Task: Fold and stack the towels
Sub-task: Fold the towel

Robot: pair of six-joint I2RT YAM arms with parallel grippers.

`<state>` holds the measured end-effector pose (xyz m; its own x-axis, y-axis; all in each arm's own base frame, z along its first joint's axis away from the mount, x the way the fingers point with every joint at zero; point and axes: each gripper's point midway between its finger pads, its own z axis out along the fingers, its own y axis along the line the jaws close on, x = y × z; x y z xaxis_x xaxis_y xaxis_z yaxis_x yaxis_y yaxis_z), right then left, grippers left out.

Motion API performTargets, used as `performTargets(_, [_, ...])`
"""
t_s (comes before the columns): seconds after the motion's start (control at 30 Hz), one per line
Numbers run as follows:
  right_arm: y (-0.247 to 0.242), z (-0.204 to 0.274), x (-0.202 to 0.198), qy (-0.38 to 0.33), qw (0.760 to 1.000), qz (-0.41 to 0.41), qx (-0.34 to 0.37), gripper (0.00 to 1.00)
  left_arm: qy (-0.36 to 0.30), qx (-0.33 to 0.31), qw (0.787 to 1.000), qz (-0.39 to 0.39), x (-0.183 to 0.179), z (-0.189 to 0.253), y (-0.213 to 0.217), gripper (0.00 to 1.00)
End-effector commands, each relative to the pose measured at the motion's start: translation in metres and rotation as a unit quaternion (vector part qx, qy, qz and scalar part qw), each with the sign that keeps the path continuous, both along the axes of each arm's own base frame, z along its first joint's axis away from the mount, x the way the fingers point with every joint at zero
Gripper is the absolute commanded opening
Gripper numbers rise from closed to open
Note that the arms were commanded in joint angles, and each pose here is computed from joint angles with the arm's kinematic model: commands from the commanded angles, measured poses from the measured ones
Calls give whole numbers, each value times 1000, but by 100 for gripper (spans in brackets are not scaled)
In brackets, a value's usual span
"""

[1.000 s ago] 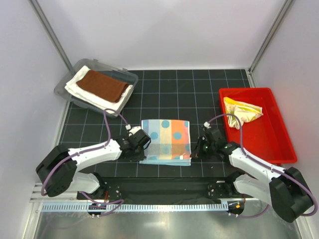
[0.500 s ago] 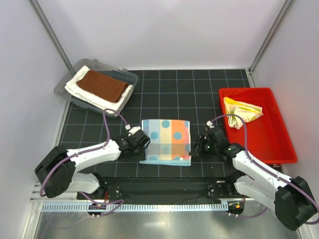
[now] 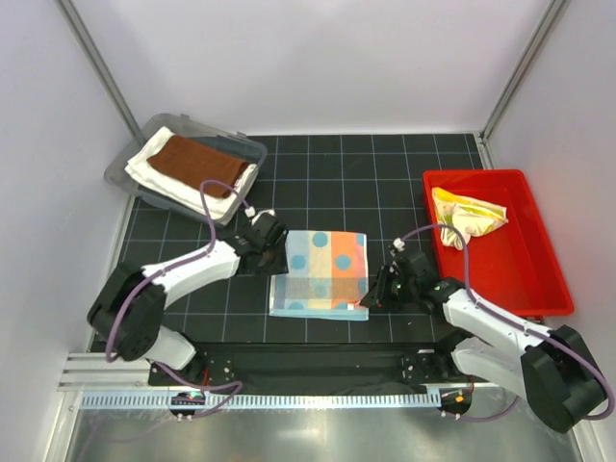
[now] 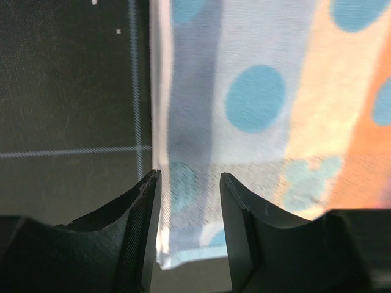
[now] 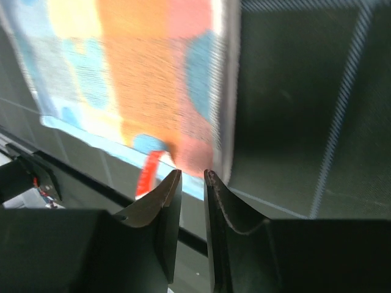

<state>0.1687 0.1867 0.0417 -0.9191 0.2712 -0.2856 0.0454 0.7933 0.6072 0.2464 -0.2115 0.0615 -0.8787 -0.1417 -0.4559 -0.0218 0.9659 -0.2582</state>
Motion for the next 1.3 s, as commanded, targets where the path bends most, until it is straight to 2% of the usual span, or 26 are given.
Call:
performTargets(0.0, [0, -16, -13, 20, 1000, -6, 14, 29, 15, 2, 1000, -18, 12, -18, -2, 46])
performTargets(0.13, [-4, -13, -14, 10, 1000, -7, 7, 34, 31, 16, 999, -9, 24, -28, 3, 43])
performTargets(0.23, [7, 30, 0, -34, 999, 27, 20, 41, 20, 20, 999, -19, 43, -5, 1, 42])
performTargets(0.27, [8, 42, 7, -54, 998, 36, 15, 45, -3, 24, 1000, -14, 56, 11, 1, 43])
performTargets(0.3, [13, 69, 23, -85, 996, 40, 12, 45, -16, 23, 999, -15, 63, 22, 1, 44])
performTargets(0.33, [8, 74, 33, -96, 995, 36, -12, 45, -24, 26, 999, -22, 67, 29, 3, 44])
performTargets(0.4, [7, 95, 59, -138, 989, 40, -35, 38, -36, -3, 998, -41, 80, 44, -6, 45])
performTargets(0.47, [8, 87, 85, -130, 990, 44, -38, 31, -38, -33, 996, -76, 86, 42, -22, 45])
performTargets(0.57, [9, 73, 123, -130, 990, 49, -36, 26, -13, -31, 996, -84, 95, 21, -29, 43])
performTargets(0.7, [5, 52, 164, -131, 990, 51, -31, 25, -6, -25, 997, -73, 114, 0, -24, 42])
performTargets(0.87, [2, 4, 184, -88, 993, 71, -36, 24, 9, -37, 998, -47, 136, -21, -13, 42])
performTargets(0.97, [-5, 0, 187, -87, 992, 75, -49, 24, 14, -39, 998, -52, 139, -22, -13, 41])
performTargets(1.13, [1, 27, 179, -90, 986, 134, -40, 33, -3, -54, 994, -99, 148, 12, -26, 44])
performTargets(1.2, [-1, 42, 187, -115, 980, 154, -53, 42, -20, -37, 989, -141, 151, 24, -25, 45])
performTargets(1.27, [-8, 39, 185, -102, 978, 171, -66, 49, -33, -8, 981, -190, 155, 31, -21, 47])
